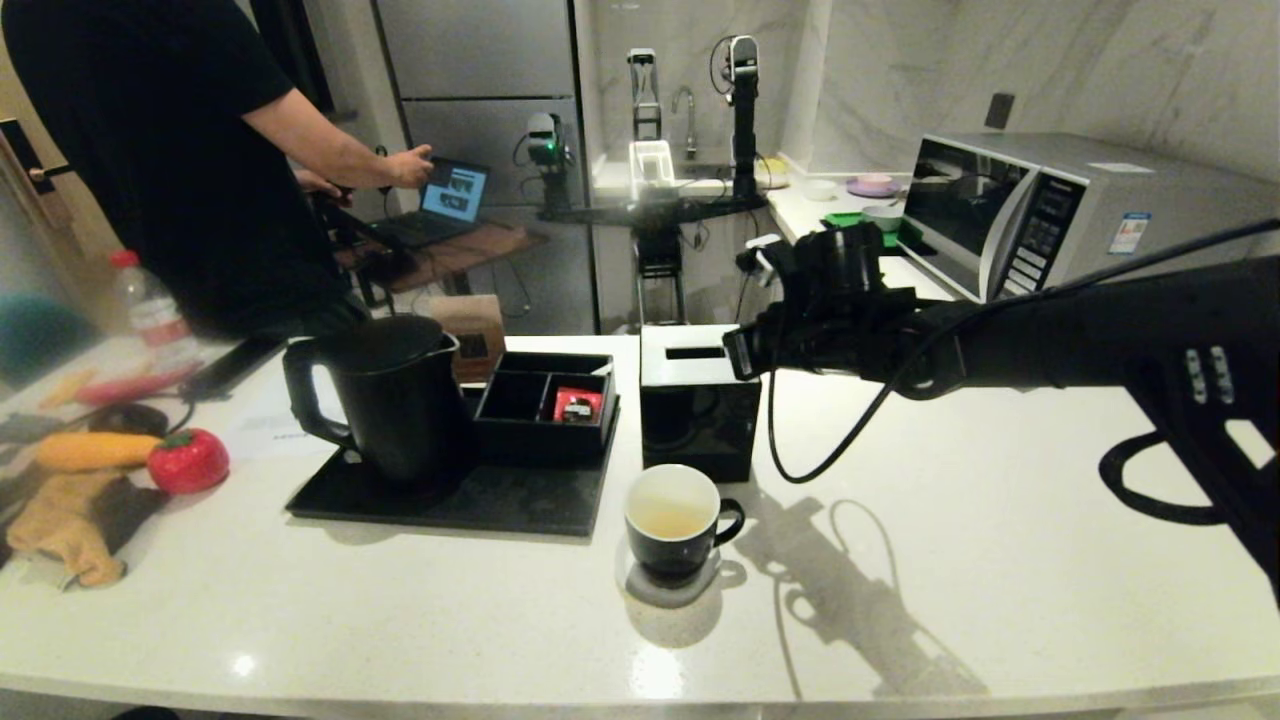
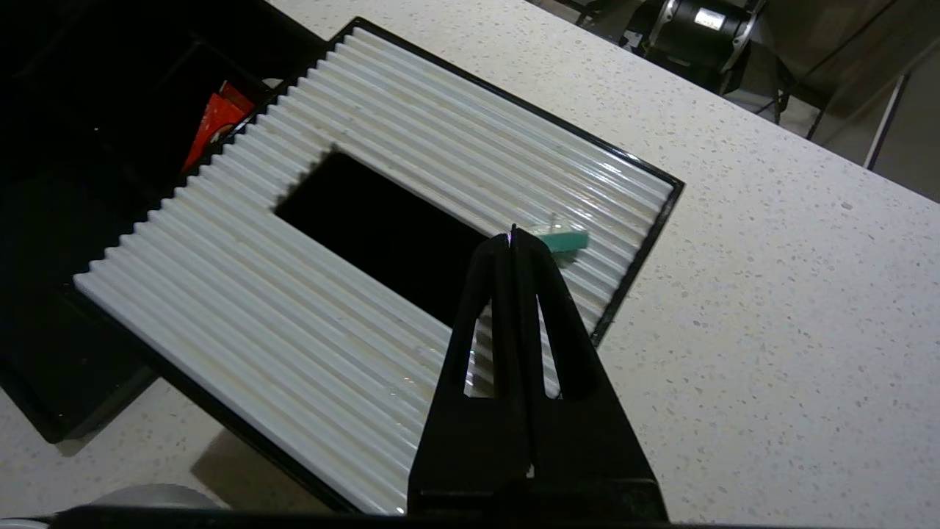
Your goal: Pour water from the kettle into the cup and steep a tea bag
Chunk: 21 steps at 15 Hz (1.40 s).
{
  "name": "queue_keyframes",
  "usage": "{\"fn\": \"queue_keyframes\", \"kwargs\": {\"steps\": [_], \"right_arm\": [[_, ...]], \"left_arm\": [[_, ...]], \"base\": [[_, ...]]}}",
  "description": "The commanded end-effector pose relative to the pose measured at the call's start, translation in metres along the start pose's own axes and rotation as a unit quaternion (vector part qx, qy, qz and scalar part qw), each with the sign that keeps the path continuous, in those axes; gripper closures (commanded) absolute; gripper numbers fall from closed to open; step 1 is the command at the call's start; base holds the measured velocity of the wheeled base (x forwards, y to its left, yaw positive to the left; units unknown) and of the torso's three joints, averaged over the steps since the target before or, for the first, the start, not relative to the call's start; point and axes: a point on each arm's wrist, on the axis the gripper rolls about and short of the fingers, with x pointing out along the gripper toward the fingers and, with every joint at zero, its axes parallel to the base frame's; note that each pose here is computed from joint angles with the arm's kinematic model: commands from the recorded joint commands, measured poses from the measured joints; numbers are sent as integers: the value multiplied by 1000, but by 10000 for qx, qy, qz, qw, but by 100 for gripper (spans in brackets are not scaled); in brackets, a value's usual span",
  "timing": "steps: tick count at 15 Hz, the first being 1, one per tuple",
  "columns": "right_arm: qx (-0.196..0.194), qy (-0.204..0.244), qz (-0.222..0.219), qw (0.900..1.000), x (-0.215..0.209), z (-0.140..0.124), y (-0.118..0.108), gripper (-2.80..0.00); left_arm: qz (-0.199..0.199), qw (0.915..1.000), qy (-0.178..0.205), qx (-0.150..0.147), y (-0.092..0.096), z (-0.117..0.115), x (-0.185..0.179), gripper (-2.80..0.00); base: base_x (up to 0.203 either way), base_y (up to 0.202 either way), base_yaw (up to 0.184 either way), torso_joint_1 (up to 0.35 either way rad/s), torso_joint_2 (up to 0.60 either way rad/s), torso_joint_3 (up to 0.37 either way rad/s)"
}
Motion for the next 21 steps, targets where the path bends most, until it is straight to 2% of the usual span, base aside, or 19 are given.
{"fn": "queue_keyframes", "kwargs": {"steps": [1,8,14,16,21], "right_arm": [[-23,-27,49,10000,-1,2,5,0],[-41,-101,77,9999,-8,10,8,0],[-14,-36,-224,9997,-10,6,-5,0],[-120,77,-312,9994,-10,-2,-14,0],[-115,85,-327,9994,-8,-4,-15,0]], "left_arm": [[1,10000,-2,-5,0,0,0,0],[1,10000,-2,-5,0,0,0,0],[1,10000,-2,-5,0,0,0,0],[1,10000,-2,-5,0,0,0,0],[1,10000,-2,-5,0,0,0,0]], "base": [[0,0,0,0,0,0],[0,0,0,0,0,0],[0,0,0,0,0,0],[0,0,0,0,0,0],[0,0,0,0,0,0]]}}
